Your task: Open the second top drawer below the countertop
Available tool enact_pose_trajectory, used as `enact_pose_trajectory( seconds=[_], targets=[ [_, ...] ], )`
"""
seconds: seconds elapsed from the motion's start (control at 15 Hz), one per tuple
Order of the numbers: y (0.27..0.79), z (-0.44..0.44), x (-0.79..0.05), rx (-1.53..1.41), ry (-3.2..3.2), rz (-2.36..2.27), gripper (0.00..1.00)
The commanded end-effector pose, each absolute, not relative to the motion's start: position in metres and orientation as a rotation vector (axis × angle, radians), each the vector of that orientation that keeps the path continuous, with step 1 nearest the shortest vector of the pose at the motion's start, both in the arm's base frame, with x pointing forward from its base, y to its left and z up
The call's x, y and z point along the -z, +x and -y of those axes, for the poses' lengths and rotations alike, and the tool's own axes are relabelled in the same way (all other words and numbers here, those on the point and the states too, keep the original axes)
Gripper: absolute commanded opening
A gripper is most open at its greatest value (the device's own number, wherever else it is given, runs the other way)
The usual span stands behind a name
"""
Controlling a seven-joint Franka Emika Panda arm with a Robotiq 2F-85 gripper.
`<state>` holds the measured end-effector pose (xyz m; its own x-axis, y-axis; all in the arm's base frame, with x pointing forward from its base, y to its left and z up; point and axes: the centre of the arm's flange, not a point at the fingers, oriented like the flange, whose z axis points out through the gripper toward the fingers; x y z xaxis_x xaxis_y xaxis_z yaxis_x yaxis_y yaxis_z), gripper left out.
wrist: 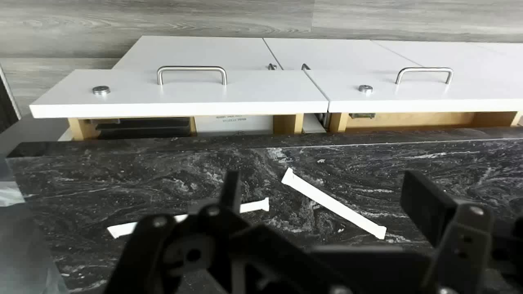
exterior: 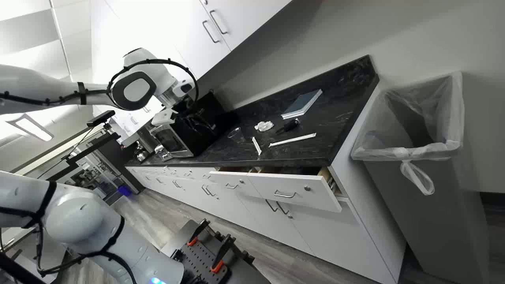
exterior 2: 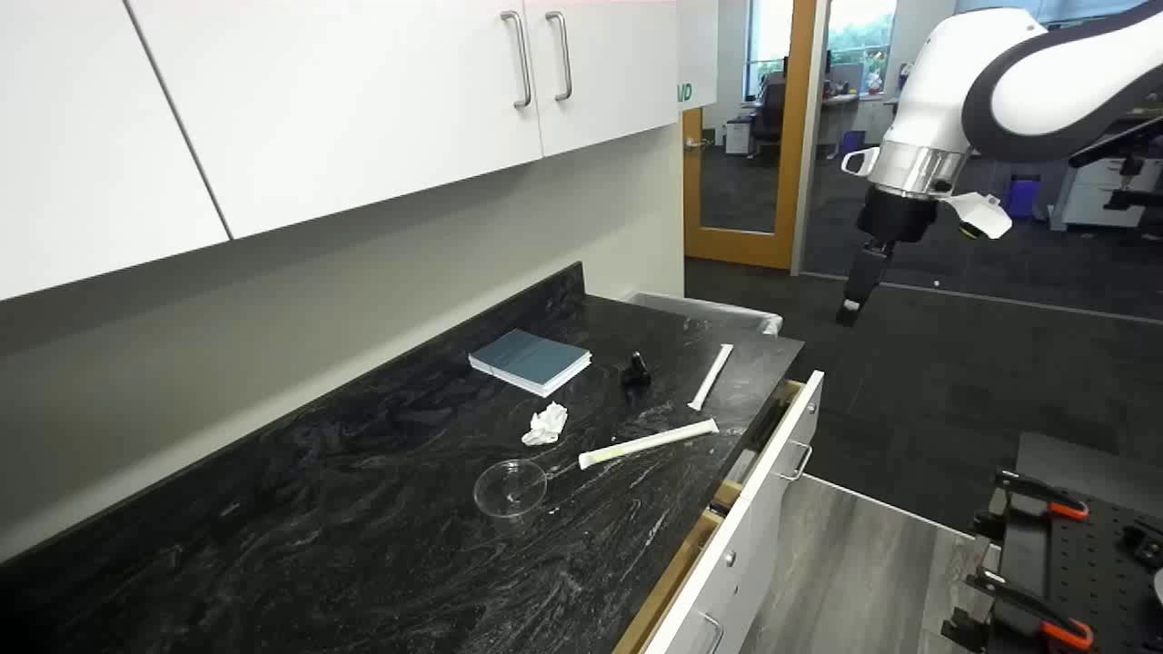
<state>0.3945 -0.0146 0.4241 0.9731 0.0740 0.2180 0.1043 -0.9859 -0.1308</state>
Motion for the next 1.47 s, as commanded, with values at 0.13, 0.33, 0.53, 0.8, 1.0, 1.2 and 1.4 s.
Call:
enact_pose_trajectory(
  seconds=[0.13, 0.33, 0.53, 0.8, 1.0, 1.2, 1.4],
  targets=[
    [0.395, 0.015, -0.424, 0.321, -2.979, 0.135, 1.0],
    [0.395, 0.015, -0.424, 0.321, -2.979, 0.135, 1.0],
    [0.395, 0.015, -0.424, 0.321, -2.979, 0.135, 1.0],
    [0.395, 0.015, -0.424, 0.321, -2.979, 0.135, 1.0],
    [0.394, -0.015, -0.429, 0.346, -2.982, 0.201, 1.0],
    [0.387, -0.079, -0.435, 0.341, -3.023, 0.409, 1.0],
    [0.368, -0.155, -0.432, 0.332, -3.065, 0.632, 1.0]
  ],
)
